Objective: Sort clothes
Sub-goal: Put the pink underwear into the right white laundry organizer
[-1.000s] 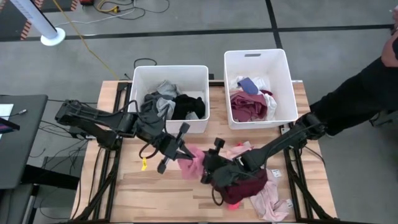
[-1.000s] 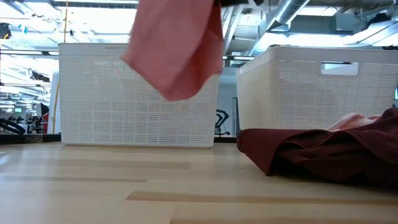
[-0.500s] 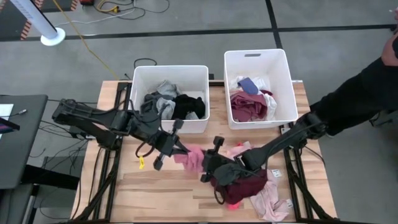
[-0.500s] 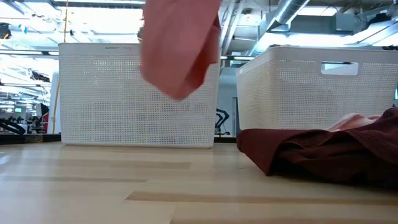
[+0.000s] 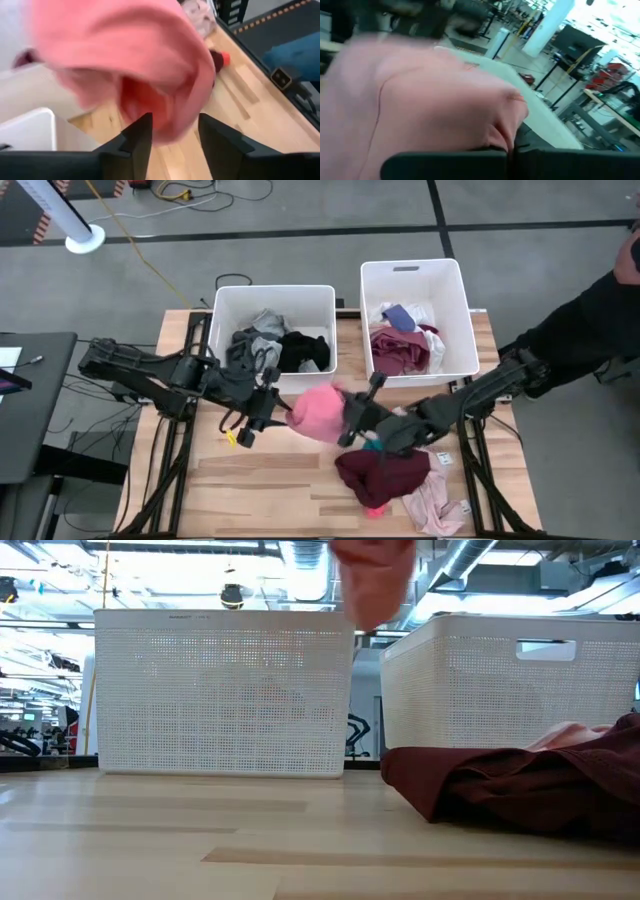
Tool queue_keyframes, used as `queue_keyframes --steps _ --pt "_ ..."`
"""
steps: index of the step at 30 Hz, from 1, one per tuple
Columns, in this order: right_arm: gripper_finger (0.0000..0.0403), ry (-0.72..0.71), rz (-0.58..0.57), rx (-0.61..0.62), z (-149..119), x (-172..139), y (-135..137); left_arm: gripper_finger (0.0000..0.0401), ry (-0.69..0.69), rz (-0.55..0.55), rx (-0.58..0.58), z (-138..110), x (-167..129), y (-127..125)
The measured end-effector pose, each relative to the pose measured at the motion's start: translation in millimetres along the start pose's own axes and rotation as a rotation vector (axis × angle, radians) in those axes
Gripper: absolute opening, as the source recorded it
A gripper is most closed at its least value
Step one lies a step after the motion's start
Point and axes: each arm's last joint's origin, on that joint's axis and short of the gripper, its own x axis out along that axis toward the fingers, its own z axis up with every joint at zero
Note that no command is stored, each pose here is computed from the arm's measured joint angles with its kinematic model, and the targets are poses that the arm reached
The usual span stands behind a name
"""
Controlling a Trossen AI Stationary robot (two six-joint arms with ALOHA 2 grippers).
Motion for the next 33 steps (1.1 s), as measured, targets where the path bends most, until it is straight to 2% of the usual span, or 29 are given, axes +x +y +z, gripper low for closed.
queue_keyframes --steps 4,11,21,33 --pt "0.0000 -0.004 -0.044 0.009 8 -4 -32 0.0176 0.040 -0.005 -0.022 -13 11 -4" --pt "0.0000 0.053 -0.151 0.007 7 0 -88 0.0181 0.065 -0.019 -0.051 -33 30 -14" --pt "0.0000 0.181 -0.349 0.013 -10 15 -162 0.0181 0.069 -0.064 -0.055 -67 56 -40" --pt "0.0000 0.273 -0.637 0.113 -30 8 -248 0.0181 0.008 -0.080 -0.056 -91 72 -56"
